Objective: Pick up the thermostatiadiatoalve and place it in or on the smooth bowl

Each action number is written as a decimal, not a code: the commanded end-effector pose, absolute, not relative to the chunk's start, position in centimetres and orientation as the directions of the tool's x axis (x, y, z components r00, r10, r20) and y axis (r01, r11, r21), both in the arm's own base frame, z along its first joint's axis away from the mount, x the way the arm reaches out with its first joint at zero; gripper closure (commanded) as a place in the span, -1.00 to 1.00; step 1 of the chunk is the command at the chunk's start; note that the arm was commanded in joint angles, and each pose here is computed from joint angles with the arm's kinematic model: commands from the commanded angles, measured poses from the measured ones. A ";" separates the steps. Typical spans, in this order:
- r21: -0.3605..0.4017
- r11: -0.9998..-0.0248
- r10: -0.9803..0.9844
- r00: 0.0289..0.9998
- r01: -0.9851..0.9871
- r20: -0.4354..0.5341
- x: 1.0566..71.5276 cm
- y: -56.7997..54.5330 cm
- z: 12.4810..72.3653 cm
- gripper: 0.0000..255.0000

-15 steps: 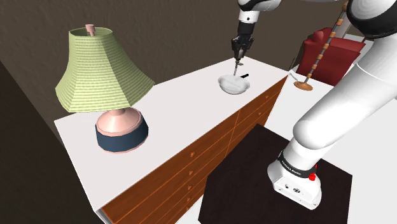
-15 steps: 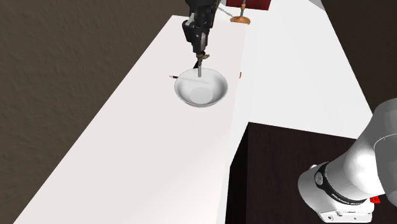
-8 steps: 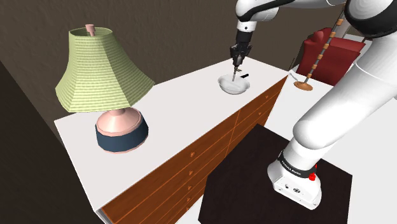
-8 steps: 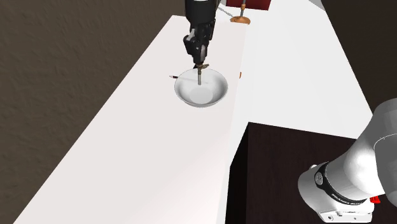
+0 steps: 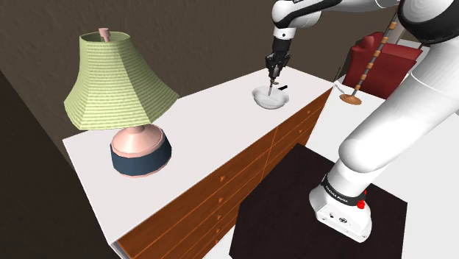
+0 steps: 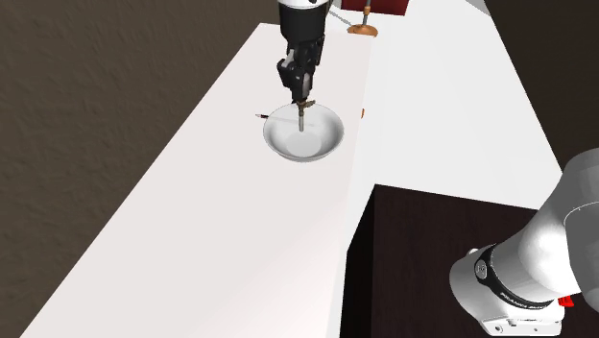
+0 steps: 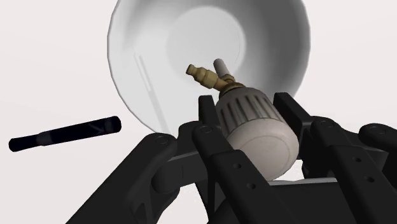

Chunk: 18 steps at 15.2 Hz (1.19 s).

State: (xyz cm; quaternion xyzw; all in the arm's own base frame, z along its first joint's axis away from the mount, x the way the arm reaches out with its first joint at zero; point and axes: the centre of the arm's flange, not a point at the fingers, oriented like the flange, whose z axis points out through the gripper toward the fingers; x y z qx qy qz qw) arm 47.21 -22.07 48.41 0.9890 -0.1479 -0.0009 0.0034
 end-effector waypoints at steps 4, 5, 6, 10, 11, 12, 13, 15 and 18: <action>0.007 -0.956 -0.293 0.956 -0.293 -0.001 47.2 -22.1 48.4 -1.00; 0.007 -0.956 -0.293 0.956 -0.293 -0.001 47.2 -22.1 48.4 -1.00; 0.007 -0.956 -0.293 0.956 -0.293 -0.001 47.2 -22.1 48.4 -1.00; 0.007 -0.956 -0.293 0.956 -0.293 -0.001 47.2 -22.0 52.4 -1.00; 0.007 -0.956 -0.293 0.956 -0.293 -0.001 47.2 -22.0 53.4 -1.00; 0.007 -0.956 -0.293 0.956 -0.293 -0.001 47.2 -22.0 53.4 -1.00; 0.007 -0.956 -0.293 0.956 -0.293 -0.001 47.2 -22.0 53.4 -1.00; 0.007 -0.956 -0.293 0.956 -0.293 -0.001 47.2 -22.0 53.4 -1.00; 0.007 -0.956 -0.293 0.956 -0.293 -0.001 47.2 -22.0 53.4 -1.00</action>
